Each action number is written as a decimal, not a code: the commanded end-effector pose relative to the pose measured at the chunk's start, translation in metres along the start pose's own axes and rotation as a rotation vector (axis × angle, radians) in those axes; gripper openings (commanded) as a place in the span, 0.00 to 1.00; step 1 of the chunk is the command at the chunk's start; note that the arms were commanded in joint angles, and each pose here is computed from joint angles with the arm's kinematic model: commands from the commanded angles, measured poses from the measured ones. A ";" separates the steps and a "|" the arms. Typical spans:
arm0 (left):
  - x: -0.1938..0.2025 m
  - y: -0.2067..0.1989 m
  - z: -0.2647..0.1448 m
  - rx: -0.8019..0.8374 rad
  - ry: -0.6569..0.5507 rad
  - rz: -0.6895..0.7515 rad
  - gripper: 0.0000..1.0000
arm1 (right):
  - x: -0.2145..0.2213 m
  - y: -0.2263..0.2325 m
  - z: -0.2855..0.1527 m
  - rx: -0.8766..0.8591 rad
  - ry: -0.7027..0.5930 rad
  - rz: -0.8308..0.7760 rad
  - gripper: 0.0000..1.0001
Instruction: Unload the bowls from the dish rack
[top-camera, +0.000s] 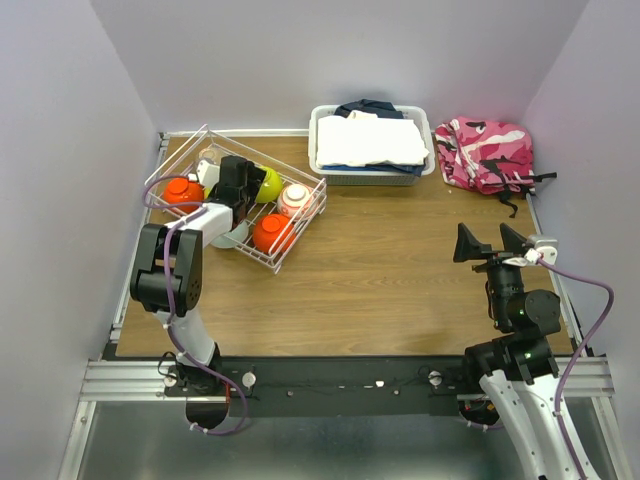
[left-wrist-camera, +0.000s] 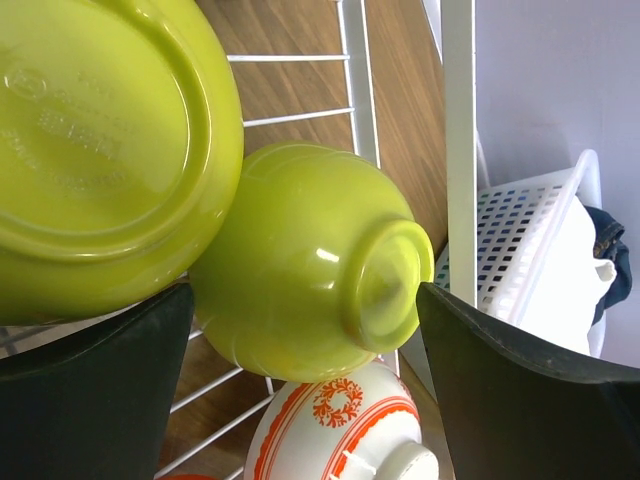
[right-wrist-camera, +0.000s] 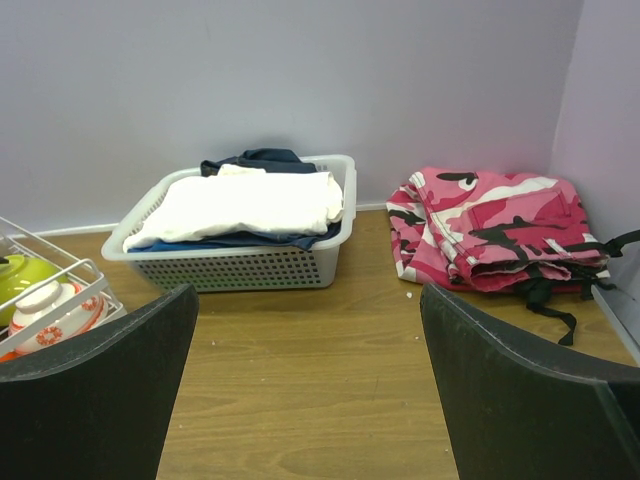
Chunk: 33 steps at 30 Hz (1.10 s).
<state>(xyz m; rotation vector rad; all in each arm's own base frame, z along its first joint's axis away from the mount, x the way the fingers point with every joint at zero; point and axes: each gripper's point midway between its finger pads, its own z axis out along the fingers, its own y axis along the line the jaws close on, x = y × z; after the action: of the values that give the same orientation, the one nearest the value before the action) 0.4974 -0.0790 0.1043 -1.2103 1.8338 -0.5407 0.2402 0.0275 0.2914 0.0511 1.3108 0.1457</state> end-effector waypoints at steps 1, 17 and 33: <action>0.019 0.042 0.011 -0.084 0.026 -0.037 0.99 | 0.003 -0.003 -0.001 0.017 -0.002 -0.002 1.00; 0.023 0.043 -0.001 -0.080 0.065 -0.033 0.99 | 0.003 -0.003 -0.001 0.016 -0.003 -0.001 1.00; 0.018 0.049 -0.013 -0.152 0.071 -0.010 0.99 | 0.000 -0.003 -0.002 0.015 -0.014 0.001 1.00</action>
<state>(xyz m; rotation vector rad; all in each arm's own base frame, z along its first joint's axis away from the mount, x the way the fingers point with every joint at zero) 0.4917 -0.0792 0.1088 -1.2126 1.8091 -0.5783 0.2392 0.0274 0.2914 0.0525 1.3064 0.1466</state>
